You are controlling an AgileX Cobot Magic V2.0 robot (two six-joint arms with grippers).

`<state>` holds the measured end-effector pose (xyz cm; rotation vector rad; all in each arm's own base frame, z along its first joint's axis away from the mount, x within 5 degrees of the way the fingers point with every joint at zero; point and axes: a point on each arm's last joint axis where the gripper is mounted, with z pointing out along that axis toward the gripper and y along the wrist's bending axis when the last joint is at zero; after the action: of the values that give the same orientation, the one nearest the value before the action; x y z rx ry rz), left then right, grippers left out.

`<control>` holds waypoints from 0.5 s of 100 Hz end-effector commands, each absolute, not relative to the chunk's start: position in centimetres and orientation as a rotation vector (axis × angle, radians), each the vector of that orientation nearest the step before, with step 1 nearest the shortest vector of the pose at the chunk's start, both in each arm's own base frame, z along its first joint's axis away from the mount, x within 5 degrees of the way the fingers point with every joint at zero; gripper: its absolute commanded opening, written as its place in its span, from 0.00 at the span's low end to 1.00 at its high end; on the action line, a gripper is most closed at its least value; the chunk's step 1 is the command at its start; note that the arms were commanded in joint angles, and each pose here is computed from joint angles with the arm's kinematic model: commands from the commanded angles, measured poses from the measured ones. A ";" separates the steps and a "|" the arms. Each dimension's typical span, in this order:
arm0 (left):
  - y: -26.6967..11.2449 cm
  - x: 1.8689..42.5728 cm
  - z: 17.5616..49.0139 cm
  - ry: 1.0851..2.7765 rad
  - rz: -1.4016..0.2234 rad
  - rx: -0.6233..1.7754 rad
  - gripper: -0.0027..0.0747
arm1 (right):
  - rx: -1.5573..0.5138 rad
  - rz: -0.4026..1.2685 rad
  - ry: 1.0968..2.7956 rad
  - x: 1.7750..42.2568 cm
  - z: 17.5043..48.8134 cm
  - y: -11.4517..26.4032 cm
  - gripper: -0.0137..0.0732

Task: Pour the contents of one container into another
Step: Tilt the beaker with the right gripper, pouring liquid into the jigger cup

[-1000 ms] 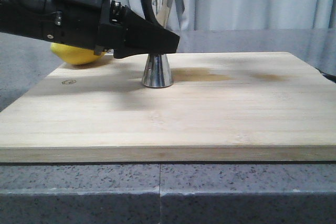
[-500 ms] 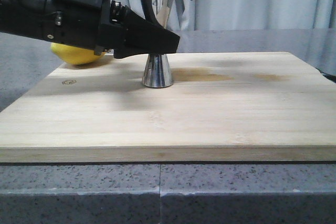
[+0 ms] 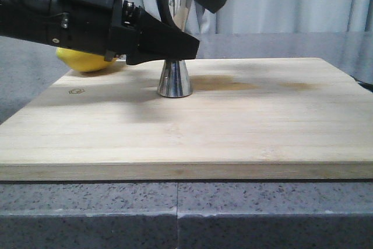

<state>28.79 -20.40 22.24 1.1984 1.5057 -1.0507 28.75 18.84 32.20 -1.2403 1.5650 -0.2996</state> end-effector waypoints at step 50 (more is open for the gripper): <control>-20.7 28.7 25.0 1.396 -1.100 1.129 0.19 | -1.276 -0.362 1.379 28.2 35.1 19.2 0.46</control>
<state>28.79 -20.40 22.24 1.1984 1.5057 -1.0507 28.79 18.90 32.36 -1.2985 1.4987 -0.3639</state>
